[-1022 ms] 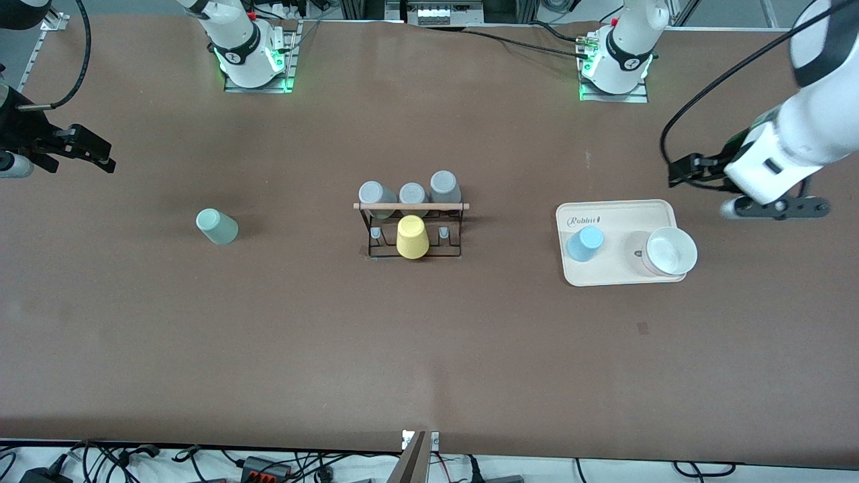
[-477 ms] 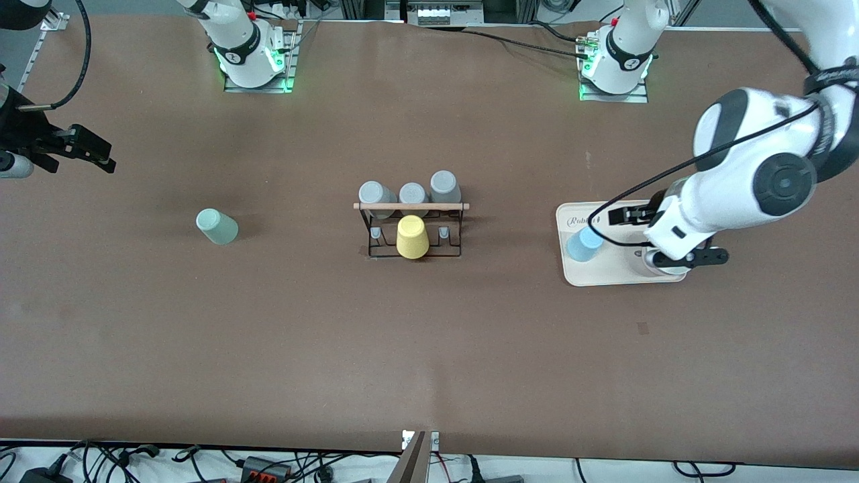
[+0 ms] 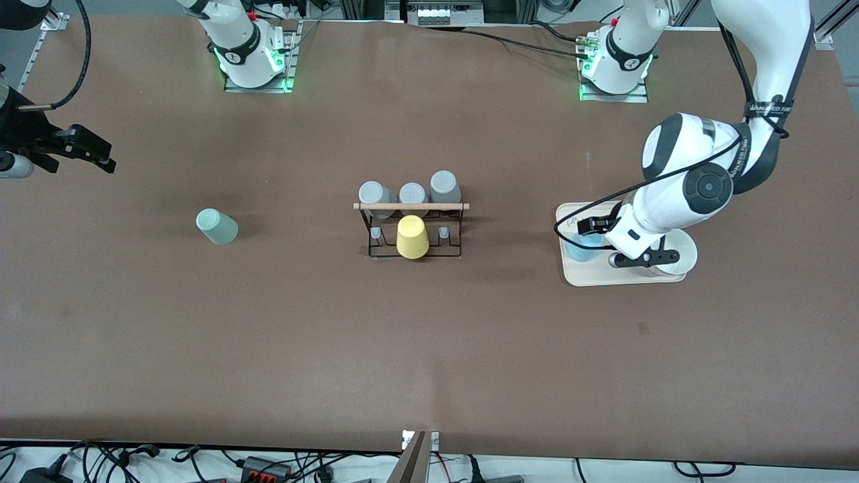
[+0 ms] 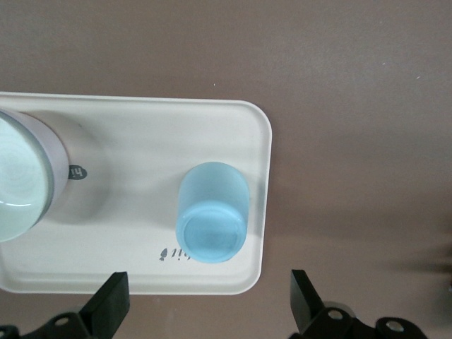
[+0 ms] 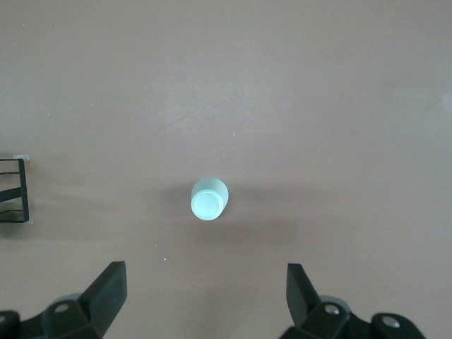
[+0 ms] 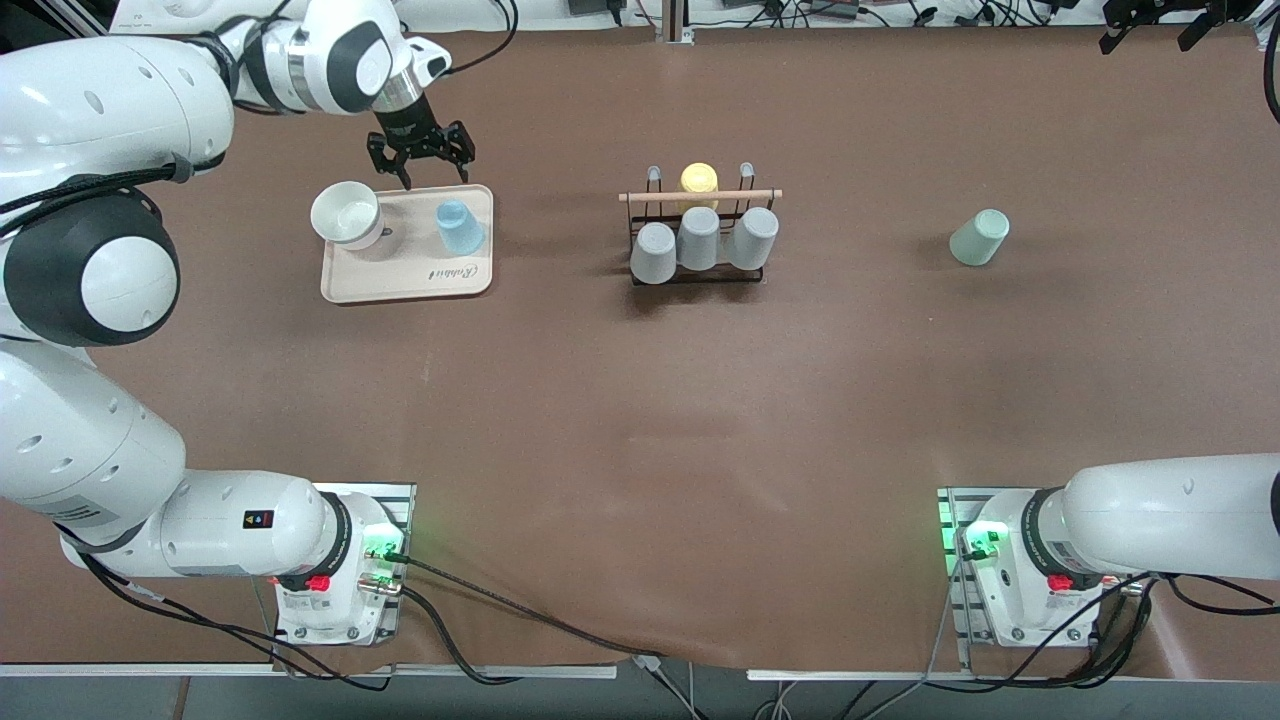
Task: Hang scattered cups on rack with three cups
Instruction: 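Reach the left gripper down to the light blue cup on the tray, then grasp the light blue cup with the left gripper and lift it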
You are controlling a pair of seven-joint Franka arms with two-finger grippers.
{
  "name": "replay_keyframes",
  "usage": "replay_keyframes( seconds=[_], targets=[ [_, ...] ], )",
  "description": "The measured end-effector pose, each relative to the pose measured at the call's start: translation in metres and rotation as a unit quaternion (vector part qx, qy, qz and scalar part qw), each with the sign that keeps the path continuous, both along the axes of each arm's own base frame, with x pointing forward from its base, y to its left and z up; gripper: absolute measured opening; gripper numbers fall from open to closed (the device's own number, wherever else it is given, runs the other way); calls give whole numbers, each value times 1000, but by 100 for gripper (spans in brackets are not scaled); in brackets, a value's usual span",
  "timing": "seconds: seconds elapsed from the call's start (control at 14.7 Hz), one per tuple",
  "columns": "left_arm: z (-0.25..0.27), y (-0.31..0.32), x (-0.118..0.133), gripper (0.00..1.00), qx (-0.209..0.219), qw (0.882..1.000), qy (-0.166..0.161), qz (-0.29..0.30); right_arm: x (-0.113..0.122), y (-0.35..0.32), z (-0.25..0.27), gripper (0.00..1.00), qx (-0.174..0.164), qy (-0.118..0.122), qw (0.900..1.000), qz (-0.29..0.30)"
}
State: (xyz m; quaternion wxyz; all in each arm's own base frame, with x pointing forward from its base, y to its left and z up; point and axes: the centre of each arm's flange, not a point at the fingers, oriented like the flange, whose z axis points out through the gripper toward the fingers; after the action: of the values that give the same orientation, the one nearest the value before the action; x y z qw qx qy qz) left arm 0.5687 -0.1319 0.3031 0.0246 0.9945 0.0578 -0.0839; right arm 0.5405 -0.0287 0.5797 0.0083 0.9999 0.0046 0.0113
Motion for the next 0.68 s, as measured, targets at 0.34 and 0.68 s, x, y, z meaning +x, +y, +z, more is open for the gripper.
replay_keyframes(
  seconds=[0.34, 0.68],
  targets=[
    [-46, 1, -8, 100, -7, 1000, -7, 5, 0, 0, -1, 100, 0, 1, 1000, 0],
    [-65, 0, -9, 100, -10, 1000, -11, 7, 0, 0, 0, 100, 0, 0, 1000, 0]
  ],
)
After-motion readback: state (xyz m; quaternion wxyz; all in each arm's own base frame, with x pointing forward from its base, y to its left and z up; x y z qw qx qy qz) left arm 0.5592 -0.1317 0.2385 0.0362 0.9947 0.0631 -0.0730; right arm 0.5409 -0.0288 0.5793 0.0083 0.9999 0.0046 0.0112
